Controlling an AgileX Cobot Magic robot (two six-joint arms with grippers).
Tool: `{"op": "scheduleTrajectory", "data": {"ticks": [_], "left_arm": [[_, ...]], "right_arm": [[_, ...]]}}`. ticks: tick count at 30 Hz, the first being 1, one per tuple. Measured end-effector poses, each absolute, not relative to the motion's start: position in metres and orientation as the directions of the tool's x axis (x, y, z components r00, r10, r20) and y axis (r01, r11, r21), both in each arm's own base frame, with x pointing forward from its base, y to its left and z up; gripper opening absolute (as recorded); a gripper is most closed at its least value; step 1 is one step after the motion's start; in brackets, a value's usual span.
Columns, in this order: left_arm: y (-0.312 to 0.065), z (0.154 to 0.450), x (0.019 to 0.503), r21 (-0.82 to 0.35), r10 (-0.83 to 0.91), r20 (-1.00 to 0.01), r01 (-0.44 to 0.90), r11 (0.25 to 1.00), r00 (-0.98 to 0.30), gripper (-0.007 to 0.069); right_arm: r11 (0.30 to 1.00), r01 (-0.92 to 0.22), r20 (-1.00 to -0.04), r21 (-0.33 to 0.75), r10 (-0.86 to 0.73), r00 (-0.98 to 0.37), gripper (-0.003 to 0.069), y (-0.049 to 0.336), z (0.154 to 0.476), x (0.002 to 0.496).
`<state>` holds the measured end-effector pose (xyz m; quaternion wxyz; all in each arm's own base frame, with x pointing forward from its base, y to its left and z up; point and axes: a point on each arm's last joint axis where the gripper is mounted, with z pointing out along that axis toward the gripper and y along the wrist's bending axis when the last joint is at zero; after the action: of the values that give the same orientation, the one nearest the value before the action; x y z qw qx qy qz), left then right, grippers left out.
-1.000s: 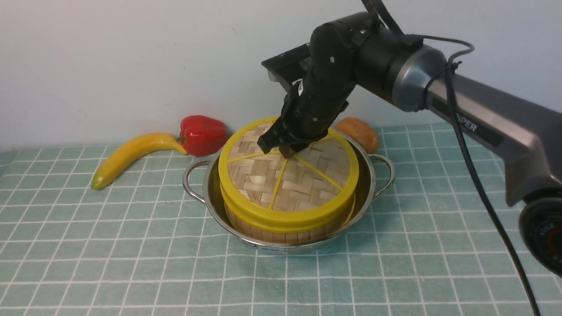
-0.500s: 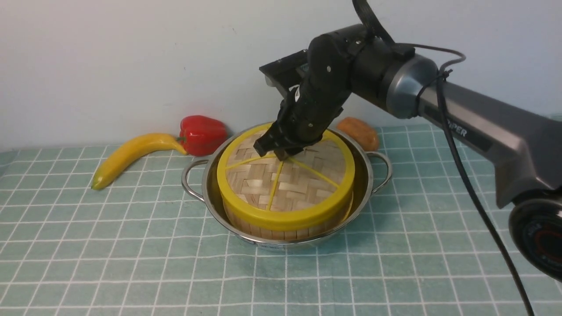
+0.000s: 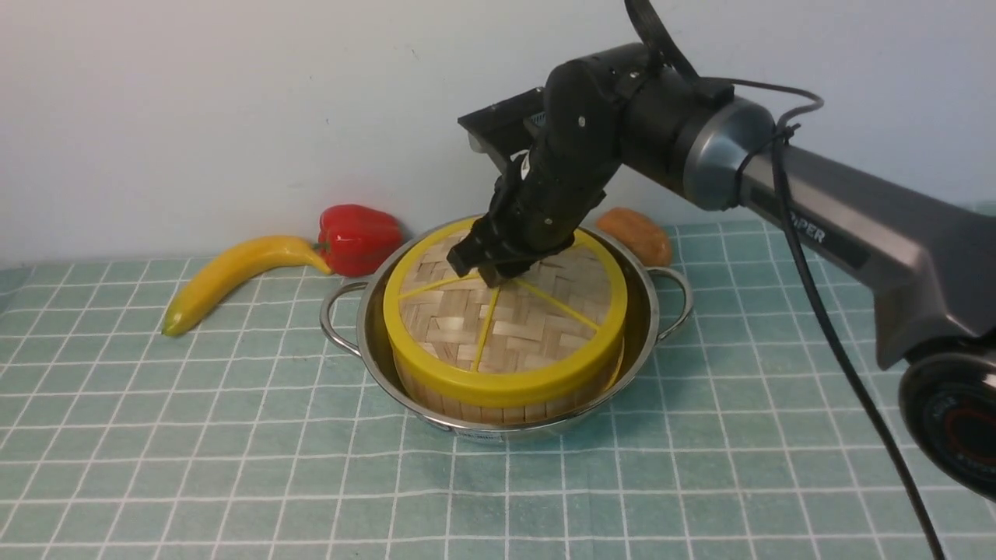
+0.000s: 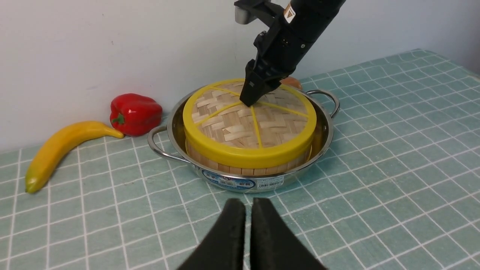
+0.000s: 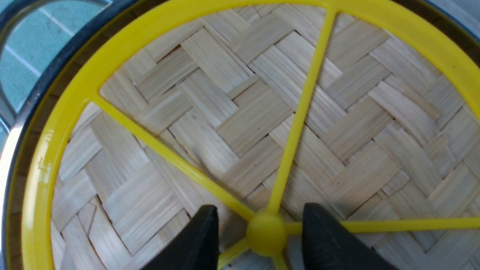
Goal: Place the steamer in the pot on the blue tablecloth, and put the lid on the steamer.
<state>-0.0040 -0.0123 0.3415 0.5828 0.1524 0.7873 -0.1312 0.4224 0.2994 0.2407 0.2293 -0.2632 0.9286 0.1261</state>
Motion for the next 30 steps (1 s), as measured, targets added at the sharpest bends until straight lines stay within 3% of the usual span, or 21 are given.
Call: {"op": "scheduleTrajectory", "data": {"ticks": [4, 8, 11, 12, 15, 16, 20, 25, 28, 30], "left_arm": [[-0.012, 0.342, -0.004, -0.028, 0.088, -0.958, 0.392, 0.919, -0.274, 0.0052], [-0.011, 0.345, -0.002, -0.005, 0.090, -0.968, 0.376, 0.927, -0.234, 0.0085], [-0.007, 0.349, 0.000, 0.043, 0.109, -0.978, 0.341, 0.939, -0.177, 0.0110], [-0.003, 0.353, 0.002, 0.091, 0.134, -0.983, 0.300, 0.949, -0.123, 0.0132], [0.004, 0.360, 0.005, 0.185, 0.199, -0.979, 0.222, 0.957, -0.041, 0.0167], [0.004, 0.360, 0.005, 0.191, 0.204, -0.978, 0.217, 0.957, -0.037, 0.0172], [0.012, 0.365, 0.006, 0.300, 0.301, -0.953, 0.124, 0.946, 0.013, 0.0221], [0.014, 0.365, 0.007, 0.333, 0.334, -0.943, 0.097, 0.938, 0.008, 0.0251], [0.014, 0.365, 0.007, 0.334, 0.335, -0.942, 0.097, 0.938, 0.004, 0.0253], [0.014, 0.365, 0.007, 0.334, 0.336, -0.942, 0.096, 0.937, 0.004, 0.0253]], "right_arm": [[0.827, -0.551, -0.509, 0.114, -0.428, -0.747, 0.0454, 0.295, 0.264, 0.415], [0.822, -0.562, -0.586, 0.095, -0.410, -0.699, 0.0518, 0.278, 0.329, 0.394], [0.825, -0.562, -0.648, 0.055, -0.399, -0.649, 0.0524, 0.262, 0.373, 0.376], [0.834, -0.552, -0.714, 0.002, -0.385, -0.585, 0.0521, 0.244, 0.413, 0.358], [0.852, -0.520, -0.806, -0.061, -0.350, -0.478, 0.0503, 0.213, 0.473, 0.323], [0.853, -0.518, -0.811, -0.064, -0.347, -0.471, 0.0501, 0.211, 0.476, 0.320], [0.877, -0.478, -0.904, -0.053, -0.245, -0.349, 0.0440, 0.161, 0.542, 0.253], [0.879, -0.476, -0.932, 0.000, -0.172, -0.318, 0.0328, 0.110, 0.558, 0.176], [0.875, -0.483, -0.929, 0.017, -0.164, -0.331, 0.0267, 0.091, 0.547, 0.146], [0.873, -0.487, -0.898, 0.021, -0.197, -0.393, 0.0190, 0.075, 0.512, 0.121]]}}
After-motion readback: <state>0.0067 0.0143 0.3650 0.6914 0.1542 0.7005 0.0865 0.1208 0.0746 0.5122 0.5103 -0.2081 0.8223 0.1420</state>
